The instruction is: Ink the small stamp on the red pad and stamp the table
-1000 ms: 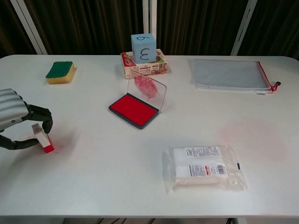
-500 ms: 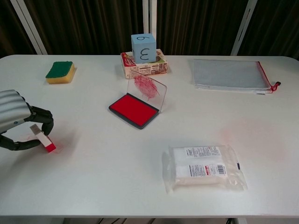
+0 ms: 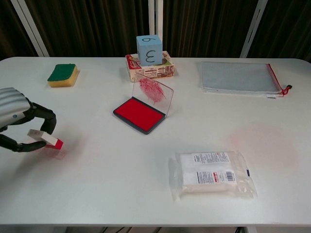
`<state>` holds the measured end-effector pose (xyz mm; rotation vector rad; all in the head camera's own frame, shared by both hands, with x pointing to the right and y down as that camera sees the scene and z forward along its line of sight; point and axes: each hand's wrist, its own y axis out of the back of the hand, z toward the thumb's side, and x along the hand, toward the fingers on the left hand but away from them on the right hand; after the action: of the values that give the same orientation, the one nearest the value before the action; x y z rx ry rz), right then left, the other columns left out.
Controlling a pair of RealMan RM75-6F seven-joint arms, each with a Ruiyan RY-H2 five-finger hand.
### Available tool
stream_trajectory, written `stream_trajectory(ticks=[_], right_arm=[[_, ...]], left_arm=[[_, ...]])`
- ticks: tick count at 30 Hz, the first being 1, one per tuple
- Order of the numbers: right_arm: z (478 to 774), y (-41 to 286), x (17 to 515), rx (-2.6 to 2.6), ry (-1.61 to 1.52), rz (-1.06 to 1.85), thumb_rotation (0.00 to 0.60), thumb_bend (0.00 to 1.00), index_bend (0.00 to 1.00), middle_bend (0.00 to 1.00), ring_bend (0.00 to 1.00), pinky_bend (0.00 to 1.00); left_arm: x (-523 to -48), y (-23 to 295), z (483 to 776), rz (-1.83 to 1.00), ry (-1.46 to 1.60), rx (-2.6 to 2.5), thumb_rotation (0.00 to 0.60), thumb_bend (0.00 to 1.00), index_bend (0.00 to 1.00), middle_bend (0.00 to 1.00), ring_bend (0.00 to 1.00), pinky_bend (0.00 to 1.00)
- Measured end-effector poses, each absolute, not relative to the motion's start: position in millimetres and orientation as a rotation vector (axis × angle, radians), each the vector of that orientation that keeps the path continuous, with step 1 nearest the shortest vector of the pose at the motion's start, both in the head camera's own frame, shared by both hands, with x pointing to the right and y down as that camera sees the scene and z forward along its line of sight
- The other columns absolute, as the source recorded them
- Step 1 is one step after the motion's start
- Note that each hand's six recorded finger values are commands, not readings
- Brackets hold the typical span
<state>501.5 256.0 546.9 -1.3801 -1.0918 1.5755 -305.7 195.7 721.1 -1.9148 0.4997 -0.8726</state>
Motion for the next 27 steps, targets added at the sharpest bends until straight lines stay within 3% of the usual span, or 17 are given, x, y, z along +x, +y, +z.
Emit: stream_trajectory(ticks=[10,19,27], right_arm=[[552,255,493,-1.397,-1.073,1.57,0.6,0.23,0.0,0.0,0.0,0.0],[544,258,500,-1.371,-1.096,1.586,0.6,0.23,0.0,0.0,0.0,0.0],[536,257,505,-1.354,-1.116,1.582,0.6,0.23,0.0,0.0,0.0,0.0]], left_arm=[[-269,154,704,-0.934,0.654,-2.073,0.6,0.4,0.63,0.62,1.0,1.0],[-207,97,701,-1.019,0.588,-2.08,0.6,0.41,0.63,0.62,1.0,1.0],[-147,84,717,-1.044,0.53,-2.094,0.6,0.42,0.63,0.62,1.0,1.0]])
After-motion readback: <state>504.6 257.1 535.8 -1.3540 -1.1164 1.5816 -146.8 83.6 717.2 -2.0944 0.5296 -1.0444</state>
